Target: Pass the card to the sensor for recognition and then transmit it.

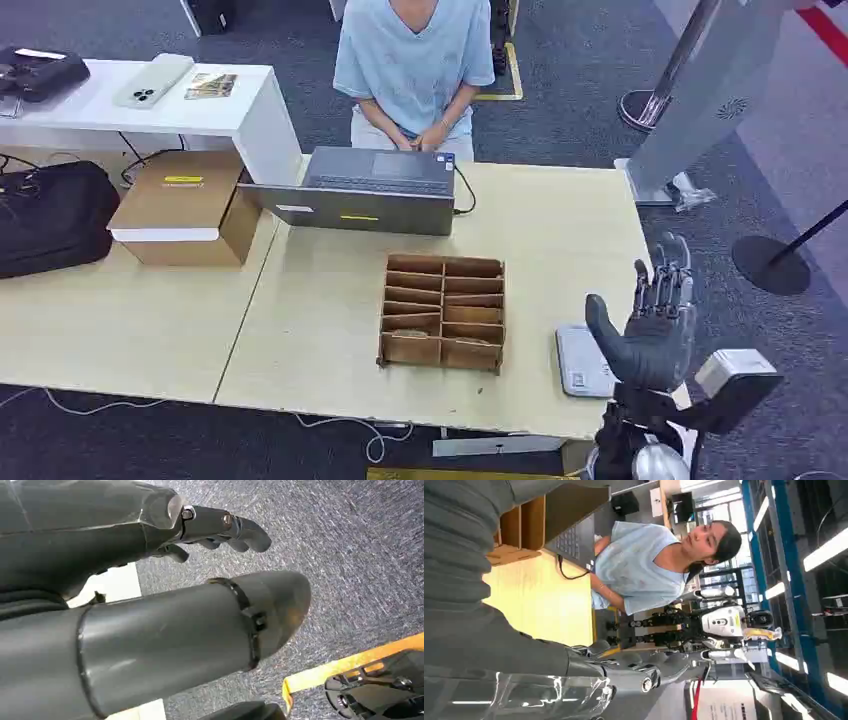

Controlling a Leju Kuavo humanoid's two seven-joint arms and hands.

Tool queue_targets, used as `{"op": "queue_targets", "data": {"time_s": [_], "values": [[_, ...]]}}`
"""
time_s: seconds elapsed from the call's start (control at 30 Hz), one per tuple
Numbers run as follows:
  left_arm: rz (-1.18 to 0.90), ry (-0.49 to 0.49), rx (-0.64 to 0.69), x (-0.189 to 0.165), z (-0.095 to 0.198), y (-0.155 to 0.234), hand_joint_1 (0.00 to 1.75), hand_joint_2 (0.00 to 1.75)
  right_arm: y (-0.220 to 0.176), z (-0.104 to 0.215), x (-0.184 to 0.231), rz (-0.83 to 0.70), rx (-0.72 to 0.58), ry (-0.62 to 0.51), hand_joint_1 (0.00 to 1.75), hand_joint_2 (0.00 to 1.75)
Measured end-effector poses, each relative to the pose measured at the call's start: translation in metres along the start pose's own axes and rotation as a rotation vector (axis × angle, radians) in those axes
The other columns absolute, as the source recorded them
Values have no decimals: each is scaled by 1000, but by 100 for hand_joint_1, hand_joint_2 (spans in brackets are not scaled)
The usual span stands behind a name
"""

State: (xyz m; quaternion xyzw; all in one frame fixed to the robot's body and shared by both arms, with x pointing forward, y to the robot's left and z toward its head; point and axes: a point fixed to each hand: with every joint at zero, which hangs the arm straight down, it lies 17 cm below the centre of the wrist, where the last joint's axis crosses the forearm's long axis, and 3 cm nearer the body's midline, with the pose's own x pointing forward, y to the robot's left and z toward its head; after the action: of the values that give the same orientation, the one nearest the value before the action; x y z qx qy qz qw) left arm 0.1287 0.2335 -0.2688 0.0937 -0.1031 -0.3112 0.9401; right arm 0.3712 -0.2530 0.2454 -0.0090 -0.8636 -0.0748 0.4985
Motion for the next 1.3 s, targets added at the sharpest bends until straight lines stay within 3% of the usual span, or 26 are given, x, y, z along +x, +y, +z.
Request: {"op": "queue_targets", "data": {"time_s": [0.17,0.47,0.73,1.07,1.3], "values": [[-4,0,0,0,0,0,0,0,2,-4,8,94,11,-50,0,175],[-29,-13,-6,4,1,-2,0,0,19,-23,41,648,-7,-271,0,175],[-64,-30,-28,12,2,-8,0,0,43,-51,56,952,2,-410,0,175],[-85,-41,-24,18,3,-6,0,0,67,-105,36,1137,73,-420,0,175],[-89,-46,-22,20,3,-5,0,0,91,-153,-7,1311,226,-331,0,175]]}}
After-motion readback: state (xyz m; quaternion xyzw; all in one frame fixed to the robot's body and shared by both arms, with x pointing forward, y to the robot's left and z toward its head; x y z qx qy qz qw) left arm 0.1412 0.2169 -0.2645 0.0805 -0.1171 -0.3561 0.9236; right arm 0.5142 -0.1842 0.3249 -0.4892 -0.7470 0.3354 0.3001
